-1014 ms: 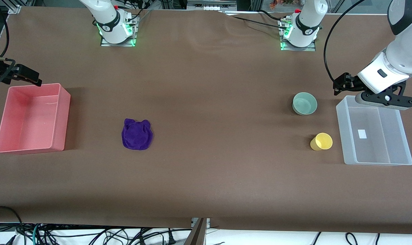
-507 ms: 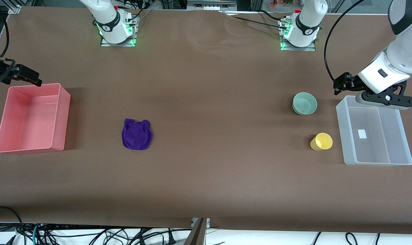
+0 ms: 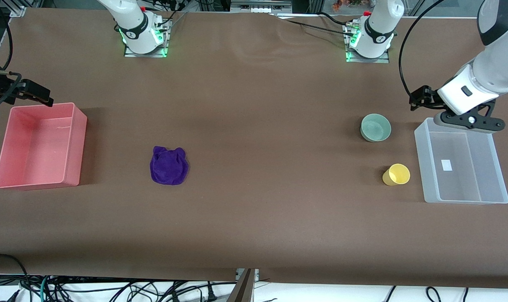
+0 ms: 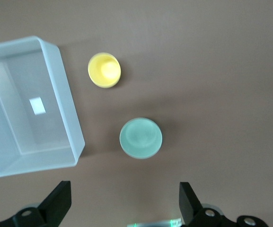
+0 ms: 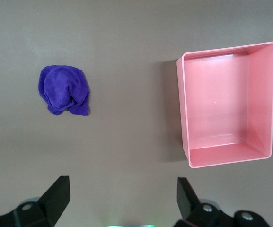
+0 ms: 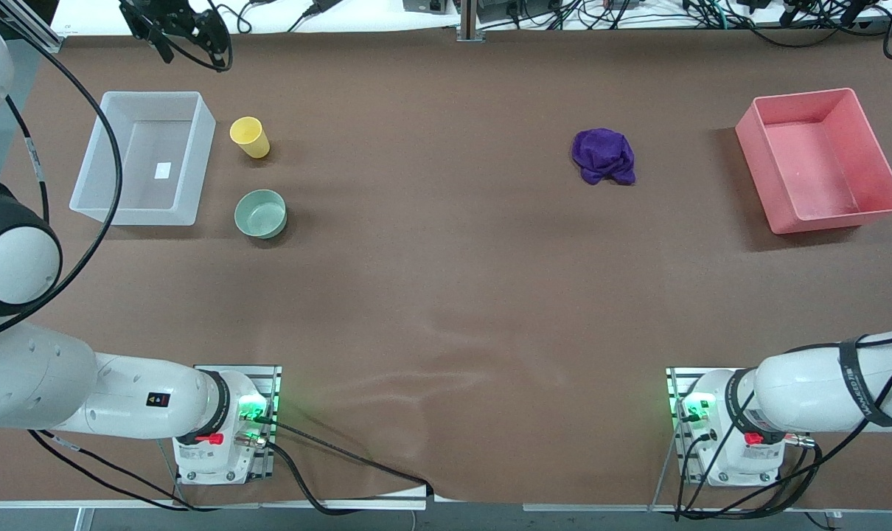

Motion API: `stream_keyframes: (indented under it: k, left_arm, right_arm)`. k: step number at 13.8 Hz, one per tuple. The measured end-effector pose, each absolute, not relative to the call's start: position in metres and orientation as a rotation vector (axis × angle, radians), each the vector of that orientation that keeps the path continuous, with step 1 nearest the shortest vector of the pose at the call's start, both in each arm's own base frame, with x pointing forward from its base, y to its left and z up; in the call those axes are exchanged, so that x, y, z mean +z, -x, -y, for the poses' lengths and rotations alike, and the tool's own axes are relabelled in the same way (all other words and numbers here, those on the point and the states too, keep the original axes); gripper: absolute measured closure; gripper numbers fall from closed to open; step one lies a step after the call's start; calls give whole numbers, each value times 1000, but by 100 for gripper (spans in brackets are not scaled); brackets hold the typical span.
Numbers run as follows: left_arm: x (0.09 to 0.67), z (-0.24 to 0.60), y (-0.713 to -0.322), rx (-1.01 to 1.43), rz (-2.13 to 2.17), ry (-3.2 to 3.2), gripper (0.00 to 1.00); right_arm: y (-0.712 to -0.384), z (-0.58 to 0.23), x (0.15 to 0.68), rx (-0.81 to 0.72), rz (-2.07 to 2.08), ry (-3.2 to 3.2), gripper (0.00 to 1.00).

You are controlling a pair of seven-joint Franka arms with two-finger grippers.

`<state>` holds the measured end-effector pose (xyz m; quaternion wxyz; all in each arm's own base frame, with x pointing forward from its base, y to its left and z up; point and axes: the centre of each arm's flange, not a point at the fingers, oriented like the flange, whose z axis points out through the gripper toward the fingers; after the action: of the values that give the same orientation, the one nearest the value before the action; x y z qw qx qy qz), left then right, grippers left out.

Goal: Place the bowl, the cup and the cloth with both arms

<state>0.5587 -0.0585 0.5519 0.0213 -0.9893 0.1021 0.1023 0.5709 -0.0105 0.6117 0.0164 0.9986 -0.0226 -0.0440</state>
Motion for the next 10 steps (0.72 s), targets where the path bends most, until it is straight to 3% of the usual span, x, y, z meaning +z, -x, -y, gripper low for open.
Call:
stream_keyframes:
  k: [4, 8, 10]
  left_arm:
    - [508, 56, -558, 468, -411, 3046, 0]
    - [415, 56, -550, 393, -538, 3047, 0]
    - [372, 51, -535, 321, -545, 3054, 0]
  right_arm:
    - [-578, 9, 590, -191, 71, -3102, 0]
    - [-594, -13, 509, -300, 5, -3097, 0]
    - [-601, -34, 460, -268, -55, -3108, 0]
